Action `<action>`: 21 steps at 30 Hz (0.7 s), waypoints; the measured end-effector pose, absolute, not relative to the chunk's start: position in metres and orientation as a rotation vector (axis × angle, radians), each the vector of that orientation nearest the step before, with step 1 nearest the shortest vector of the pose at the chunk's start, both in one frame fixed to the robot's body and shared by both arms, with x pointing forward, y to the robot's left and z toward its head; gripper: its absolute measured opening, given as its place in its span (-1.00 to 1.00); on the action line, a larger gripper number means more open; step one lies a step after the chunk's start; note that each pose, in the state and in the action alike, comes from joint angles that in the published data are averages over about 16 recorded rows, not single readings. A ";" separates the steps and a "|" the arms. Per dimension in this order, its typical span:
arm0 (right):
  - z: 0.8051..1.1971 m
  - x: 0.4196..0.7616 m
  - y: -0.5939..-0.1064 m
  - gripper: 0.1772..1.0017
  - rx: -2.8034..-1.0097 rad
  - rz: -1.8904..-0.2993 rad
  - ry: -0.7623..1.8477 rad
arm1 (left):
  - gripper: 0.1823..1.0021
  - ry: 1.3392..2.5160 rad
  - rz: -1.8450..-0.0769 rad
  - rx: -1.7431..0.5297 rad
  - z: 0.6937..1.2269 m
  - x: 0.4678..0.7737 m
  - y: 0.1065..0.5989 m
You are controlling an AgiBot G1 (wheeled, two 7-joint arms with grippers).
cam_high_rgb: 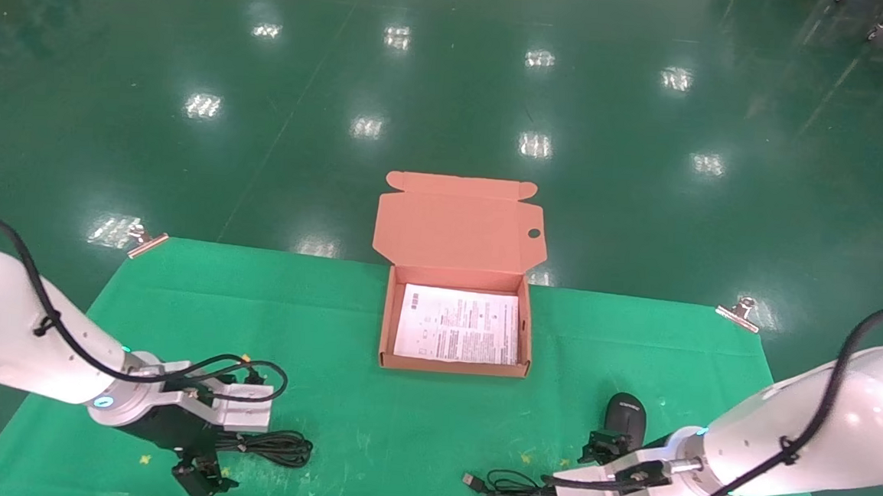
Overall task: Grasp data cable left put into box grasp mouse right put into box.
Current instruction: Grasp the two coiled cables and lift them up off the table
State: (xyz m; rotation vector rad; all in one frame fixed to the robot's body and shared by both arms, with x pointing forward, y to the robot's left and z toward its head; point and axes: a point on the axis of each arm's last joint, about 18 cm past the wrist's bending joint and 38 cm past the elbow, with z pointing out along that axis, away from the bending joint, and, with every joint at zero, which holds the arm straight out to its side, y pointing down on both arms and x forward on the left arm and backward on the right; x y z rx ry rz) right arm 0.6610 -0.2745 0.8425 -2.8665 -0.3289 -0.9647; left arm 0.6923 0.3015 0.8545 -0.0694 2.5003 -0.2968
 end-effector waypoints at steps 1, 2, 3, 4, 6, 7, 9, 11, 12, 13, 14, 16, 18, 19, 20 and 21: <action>0.841 0.664 -0.274 1.00 -2.862 -0.965 -0.316 | 1.00 2.500 -0.304 -0.084 0.853 0.694 0.302; 0.838 0.666 -0.273 1.00 -2.858 -0.964 -0.303 | 1.00 2.500 -0.311 -0.096 0.852 0.695 0.302; 0.836 0.669 -0.272 1.00 -2.854 -0.963 -0.292 | 1.00 2.500 -0.318 -0.107 0.851 0.697 0.303; 0.835 0.671 -0.271 1.00 -2.850 -0.961 -0.281 | 1.00 2.501 -0.326 -0.118 0.850 0.698 0.303; 0.831 0.675 -0.269 1.00 -2.842 -0.956 -0.262 | 1.00 2.502 -0.340 -0.139 0.848 0.700 0.304; 0.830 0.677 -0.268 1.00 -2.839 -0.954 -0.254 | 1.00 2.503 -0.347 -0.148 0.847 0.701 0.304; 0.827 0.680 -0.266 1.00 -2.832 -0.950 -0.239 | 1.00 2.505 -0.360 -0.169 0.844 0.702 0.306; 0.825 0.683 -0.265 1.00 -2.826 -0.946 -0.226 | 1.00 2.507 -0.372 -0.188 0.841 0.703 0.308; 0.824 0.684 -0.264 1.00 -2.823 -0.945 -0.220 | 1.00 2.509 -0.378 -0.197 0.840 0.703 0.308; 0.823 0.685 -0.263 1.00 -2.821 -0.943 -0.215 | 1.00 2.509 -0.383 -0.205 0.839 0.703 0.309; 0.822 0.686 -0.262 0.99 -2.819 -0.941 -0.211 | 0.99 2.510 -0.389 -0.212 0.838 0.704 0.309; 0.821 0.687 -0.262 0.99 -2.816 -0.936 -0.203 | 0.99 2.513 -0.398 -0.223 0.837 0.704 0.310; 0.820 0.688 -0.261 0.99 -2.813 -0.933 -0.198 | 0.98 2.514 -0.404 -0.232 0.835 0.703 0.311; 0.820 0.688 -0.261 0.98 -2.813 -0.933 -0.197 | 0.98 2.515 -0.406 -0.236 0.835 0.703 0.312; 0.820 0.689 -0.261 0.97 -2.813 -0.932 -0.197 | 0.97 2.516 -0.407 -0.239 0.834 0.703 0.312; 0.820 0.689 -0.261 0.96 -2.813 -0.932 -0.197 | 0.96 2.516 -0.407 -0.240 0.834 0.703 0.312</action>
